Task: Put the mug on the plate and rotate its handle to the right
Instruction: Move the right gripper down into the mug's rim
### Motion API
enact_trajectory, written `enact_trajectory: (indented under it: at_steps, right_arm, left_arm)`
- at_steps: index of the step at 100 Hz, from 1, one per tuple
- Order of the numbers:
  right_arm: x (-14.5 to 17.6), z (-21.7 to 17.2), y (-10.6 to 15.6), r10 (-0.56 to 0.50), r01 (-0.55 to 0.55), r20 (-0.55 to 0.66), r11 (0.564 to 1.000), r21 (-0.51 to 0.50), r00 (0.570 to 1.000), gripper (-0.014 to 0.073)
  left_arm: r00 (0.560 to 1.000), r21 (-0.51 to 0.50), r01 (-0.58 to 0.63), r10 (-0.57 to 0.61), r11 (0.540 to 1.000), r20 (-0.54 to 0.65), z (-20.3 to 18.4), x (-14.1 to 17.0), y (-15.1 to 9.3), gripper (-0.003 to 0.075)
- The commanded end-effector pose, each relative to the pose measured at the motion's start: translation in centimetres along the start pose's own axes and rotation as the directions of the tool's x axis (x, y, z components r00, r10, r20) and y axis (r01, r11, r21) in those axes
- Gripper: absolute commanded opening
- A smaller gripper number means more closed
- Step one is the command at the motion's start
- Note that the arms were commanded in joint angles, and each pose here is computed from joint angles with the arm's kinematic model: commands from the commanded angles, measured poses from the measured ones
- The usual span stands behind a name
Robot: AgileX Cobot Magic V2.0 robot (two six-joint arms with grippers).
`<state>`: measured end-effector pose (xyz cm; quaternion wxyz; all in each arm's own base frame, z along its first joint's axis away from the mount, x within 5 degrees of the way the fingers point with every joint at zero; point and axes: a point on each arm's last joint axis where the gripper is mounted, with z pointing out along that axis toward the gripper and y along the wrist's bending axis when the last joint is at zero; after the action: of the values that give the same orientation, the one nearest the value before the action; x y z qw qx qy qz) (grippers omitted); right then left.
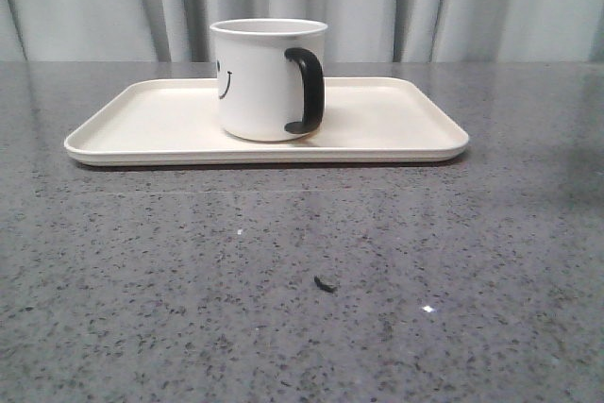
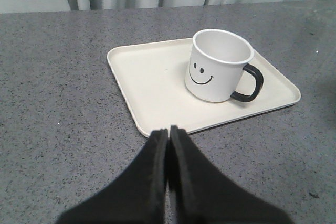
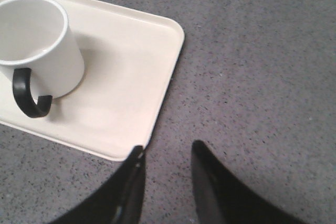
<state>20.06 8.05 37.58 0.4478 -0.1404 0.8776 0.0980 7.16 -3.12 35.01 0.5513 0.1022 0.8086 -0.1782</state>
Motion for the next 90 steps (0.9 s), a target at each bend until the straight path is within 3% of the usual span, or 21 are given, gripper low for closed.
enact_trajectory:
  at_steps: [1, 42, 90]
  right_arm:
    - [-2.9, 0.4, 0.8, -0.026, 0.027, 0.047, 0.999, -0.021, 0.999, 0.0402]
    - [-9.3, 7.2, 5.3, -0.054, 0.036, -0.204, 0.995, -0.09, 0.977, 0.0421]
    - [-10.8, 14.7, 7.8, 0.059, -0.118, -0.339, 0.981, -0.155, 0.939, 0.0421]
  left_arm:
    - [0.996, 0.053, 0.003, -0.007, 0.999, 0.088, -0.4, -1.2, -0.5, -0.0019]
    - [0.994, 0.069, 0.003, -0.011, 0.998, 0.11, -0.4, -1.4, -0.6, -0.0019]
    - [0.994, 0.068, 0.004, -0.011, 0.998, 0.108, -0.4, -1.4, -0.6, -0.0019]
